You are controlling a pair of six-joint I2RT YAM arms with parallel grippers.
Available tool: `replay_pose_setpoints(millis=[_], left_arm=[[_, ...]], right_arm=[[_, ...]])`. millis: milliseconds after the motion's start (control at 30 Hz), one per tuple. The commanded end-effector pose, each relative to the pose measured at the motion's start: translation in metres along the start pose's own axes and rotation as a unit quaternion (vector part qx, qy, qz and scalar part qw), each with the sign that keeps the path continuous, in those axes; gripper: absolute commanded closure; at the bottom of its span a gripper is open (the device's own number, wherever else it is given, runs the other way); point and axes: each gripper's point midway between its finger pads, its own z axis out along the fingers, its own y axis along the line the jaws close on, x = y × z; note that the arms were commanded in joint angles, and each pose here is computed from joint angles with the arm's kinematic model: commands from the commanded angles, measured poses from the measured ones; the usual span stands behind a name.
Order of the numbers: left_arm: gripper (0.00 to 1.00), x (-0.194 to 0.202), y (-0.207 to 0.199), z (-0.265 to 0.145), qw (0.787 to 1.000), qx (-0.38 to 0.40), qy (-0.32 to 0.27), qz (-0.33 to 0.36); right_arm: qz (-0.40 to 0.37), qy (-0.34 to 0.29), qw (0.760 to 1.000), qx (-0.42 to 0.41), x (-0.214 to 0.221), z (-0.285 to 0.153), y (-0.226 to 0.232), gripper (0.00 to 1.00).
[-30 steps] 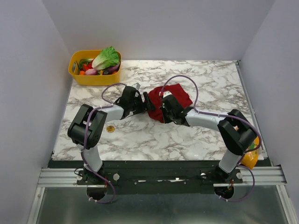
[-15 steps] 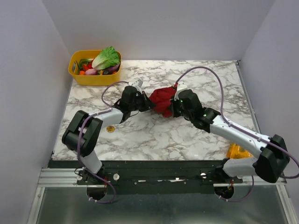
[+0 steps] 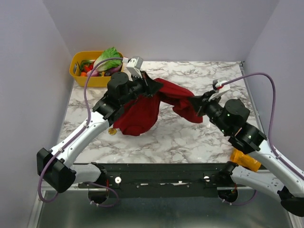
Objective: Pin the brooch onto the clothing
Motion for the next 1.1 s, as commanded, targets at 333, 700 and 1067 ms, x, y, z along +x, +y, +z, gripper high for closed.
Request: replay_pose_setpoints(millis=[333,700,1067], left_arm=[[0.29,0.099,0.171,0.059,0.937,-0.261,0.232,0.013],[0.13,0.139,0.215,-0.007,0.914,-0.321,0.250,0.005],[0.26,0.172,0.259,-0.003,0.915,-0.288,0.266,-0.098]], right_arm=[[-0.003,0.162,0.962,0.218,0.099,0.072,-0.138,0.84],[0.022,0.230,0.956,0.179,0.138,0.085,-0.133,0.04],[0.062,0.305,0.946,0.096,0.198,0.085,-0.100,0.07]])
